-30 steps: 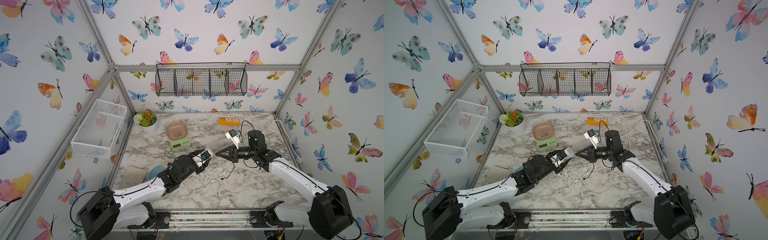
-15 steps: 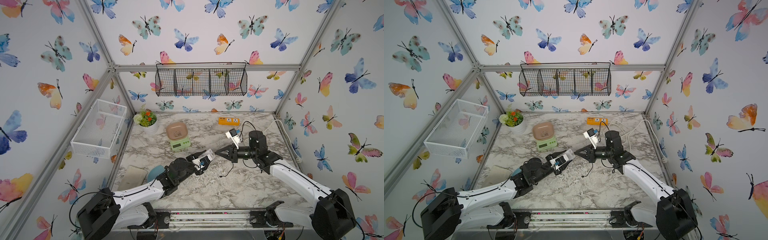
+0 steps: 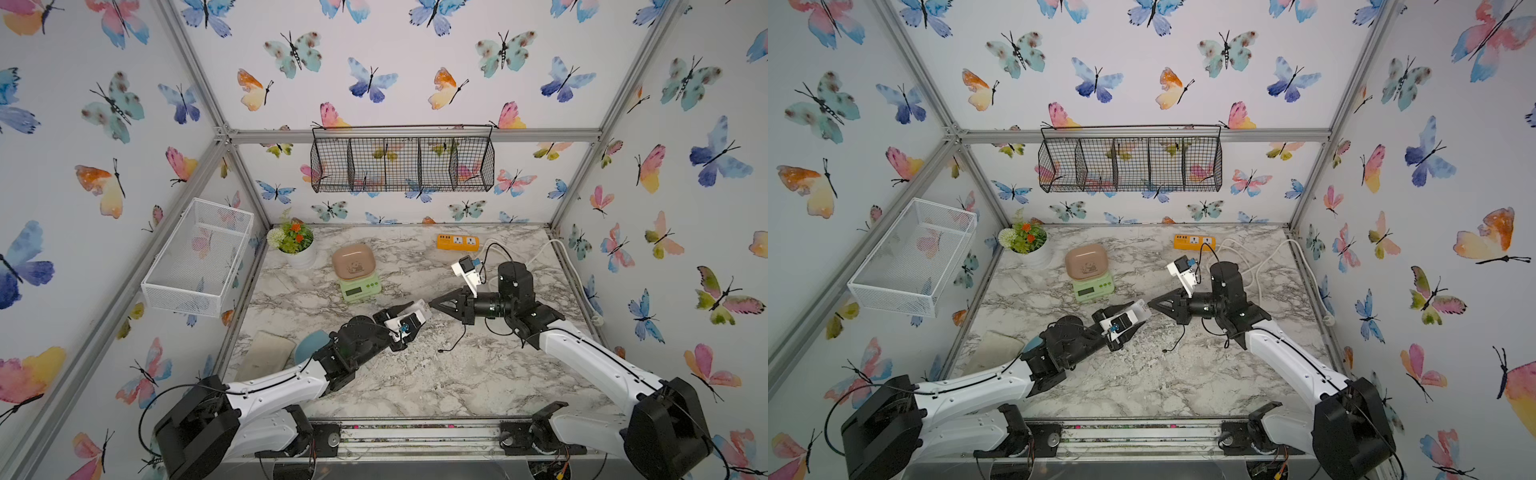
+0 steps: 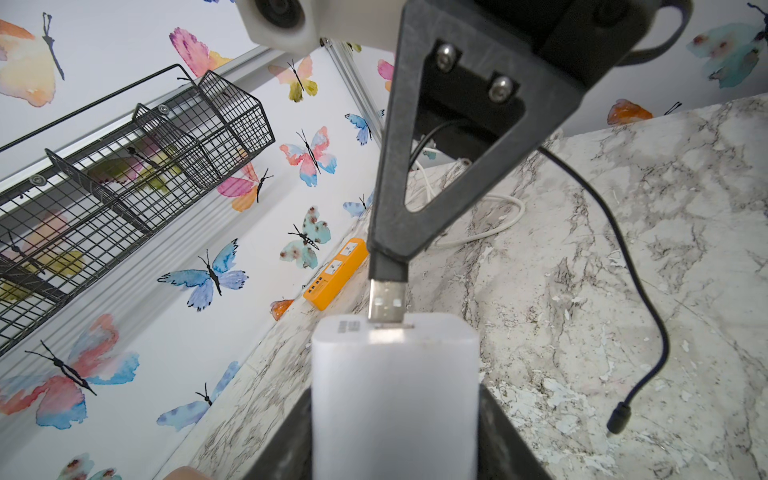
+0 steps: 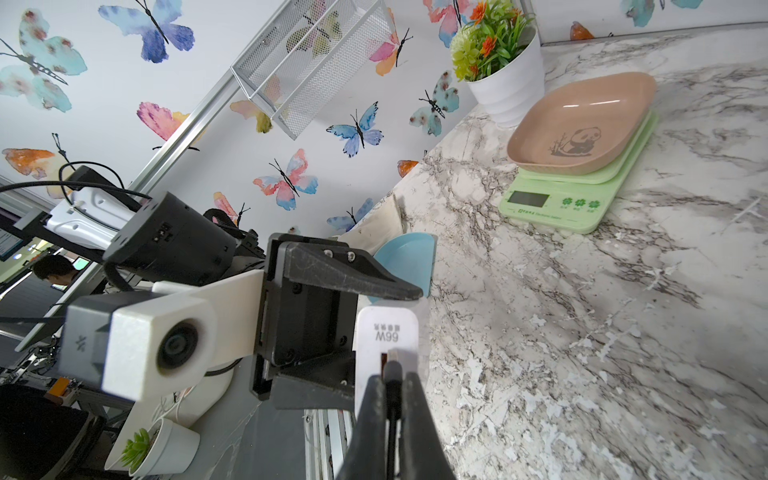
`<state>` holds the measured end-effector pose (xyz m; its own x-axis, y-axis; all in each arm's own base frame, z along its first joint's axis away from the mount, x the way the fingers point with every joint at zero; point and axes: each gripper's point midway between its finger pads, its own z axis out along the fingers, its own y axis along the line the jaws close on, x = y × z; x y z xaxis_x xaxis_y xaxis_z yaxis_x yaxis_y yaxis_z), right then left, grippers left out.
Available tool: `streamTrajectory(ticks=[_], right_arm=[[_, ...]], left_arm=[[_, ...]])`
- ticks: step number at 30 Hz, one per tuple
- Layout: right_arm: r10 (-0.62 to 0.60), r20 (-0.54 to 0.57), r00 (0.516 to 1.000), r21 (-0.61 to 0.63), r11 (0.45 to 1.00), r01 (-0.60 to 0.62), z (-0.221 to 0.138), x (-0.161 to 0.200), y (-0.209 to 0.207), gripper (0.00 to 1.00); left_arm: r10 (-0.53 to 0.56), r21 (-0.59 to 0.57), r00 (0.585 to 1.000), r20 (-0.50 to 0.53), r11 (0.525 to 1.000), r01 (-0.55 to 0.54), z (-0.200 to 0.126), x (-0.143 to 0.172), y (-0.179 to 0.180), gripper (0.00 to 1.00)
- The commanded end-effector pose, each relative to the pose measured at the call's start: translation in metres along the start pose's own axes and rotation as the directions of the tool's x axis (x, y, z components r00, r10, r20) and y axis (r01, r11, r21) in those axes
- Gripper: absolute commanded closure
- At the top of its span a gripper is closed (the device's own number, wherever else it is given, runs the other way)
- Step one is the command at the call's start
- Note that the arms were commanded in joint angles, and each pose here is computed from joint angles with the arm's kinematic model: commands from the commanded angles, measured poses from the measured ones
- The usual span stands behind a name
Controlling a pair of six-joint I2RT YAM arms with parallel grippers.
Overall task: Charge the electronic scale
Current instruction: Insert the charging cable into the plug.
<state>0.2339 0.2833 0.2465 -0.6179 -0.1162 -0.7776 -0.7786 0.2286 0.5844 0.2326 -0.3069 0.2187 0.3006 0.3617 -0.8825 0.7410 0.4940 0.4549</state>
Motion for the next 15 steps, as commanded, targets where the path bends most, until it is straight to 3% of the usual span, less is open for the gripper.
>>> streamTrajectory(ticks=[1,15], right_arm=[[0.004,-0.001,1.000,0.004,1.000,-0.004,0.002,0.004,0.001,0.98],[0.031,-0.030,0.999,0.028,0.999,-0.030,0.006,0.017,-0.008,0.98]], left_arm=[[-0.008,-0.040,0.998,0.066,0.999,0.010,0.001,-0.020,0.011,0.84],[-0.014,-0.080,0.998,0.062,0.997,0.019,0.003,-0.021,0.019,0.85]])
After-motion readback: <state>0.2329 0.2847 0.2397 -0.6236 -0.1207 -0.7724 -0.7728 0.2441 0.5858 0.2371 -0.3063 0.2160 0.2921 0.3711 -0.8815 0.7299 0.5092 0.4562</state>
